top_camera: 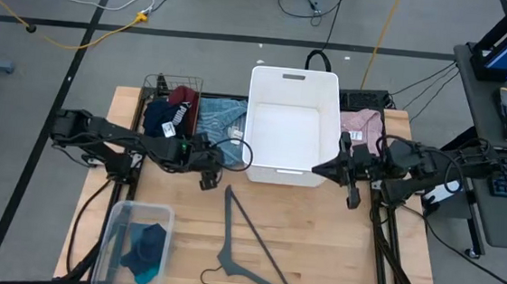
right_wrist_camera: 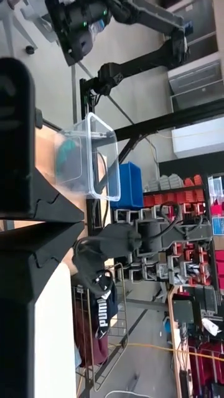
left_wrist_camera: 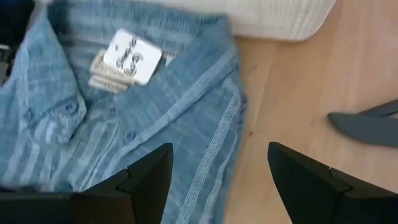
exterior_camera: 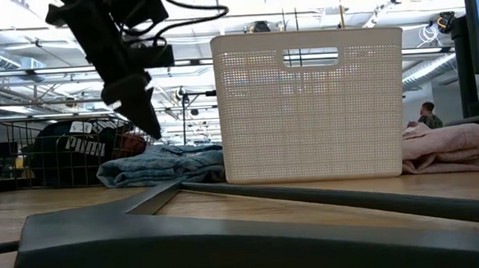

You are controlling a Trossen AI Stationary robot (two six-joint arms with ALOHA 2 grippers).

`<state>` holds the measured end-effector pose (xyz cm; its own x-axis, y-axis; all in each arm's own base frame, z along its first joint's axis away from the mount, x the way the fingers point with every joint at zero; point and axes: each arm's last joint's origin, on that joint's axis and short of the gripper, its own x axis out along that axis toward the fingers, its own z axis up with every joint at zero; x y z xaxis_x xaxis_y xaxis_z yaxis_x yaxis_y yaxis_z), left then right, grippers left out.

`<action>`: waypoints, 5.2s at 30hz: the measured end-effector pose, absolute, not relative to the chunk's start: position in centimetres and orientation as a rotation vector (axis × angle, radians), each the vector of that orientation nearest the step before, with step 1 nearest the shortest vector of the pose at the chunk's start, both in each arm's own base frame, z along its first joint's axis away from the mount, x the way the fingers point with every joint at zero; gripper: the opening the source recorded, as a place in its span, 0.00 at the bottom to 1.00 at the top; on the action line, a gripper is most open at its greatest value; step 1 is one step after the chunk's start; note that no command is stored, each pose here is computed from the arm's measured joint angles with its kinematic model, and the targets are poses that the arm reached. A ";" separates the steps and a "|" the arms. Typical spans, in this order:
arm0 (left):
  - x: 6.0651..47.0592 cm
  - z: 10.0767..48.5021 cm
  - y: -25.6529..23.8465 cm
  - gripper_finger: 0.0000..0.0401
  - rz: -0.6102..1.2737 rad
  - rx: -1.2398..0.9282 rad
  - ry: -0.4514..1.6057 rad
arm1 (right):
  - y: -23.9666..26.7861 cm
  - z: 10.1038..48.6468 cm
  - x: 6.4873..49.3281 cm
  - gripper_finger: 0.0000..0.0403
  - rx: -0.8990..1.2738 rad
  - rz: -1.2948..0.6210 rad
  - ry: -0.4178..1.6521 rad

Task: Pick & Place Cloths
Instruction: Put the blue polo shirt into the white laundry bin

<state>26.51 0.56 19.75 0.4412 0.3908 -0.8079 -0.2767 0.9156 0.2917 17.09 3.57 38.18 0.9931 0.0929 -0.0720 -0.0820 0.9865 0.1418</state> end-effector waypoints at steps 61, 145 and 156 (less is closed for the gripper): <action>26.5 14.5 -1.7 0.01 0.363 -0.270 1.212 | 3.5 38.1 17.2 0.00 0.181 0.060 0.084; 15.3 60.2 -1.9 0.00 0.546 0.193 -0.005 | 3.5 37.8 17.7 0.00 0.142 0.005 0.093; 21.3 60.2 0.0 0.00 0.636 0.386 -0.018 | 3.4 37.9 17.7 0.00 0.143 -0.018 0.085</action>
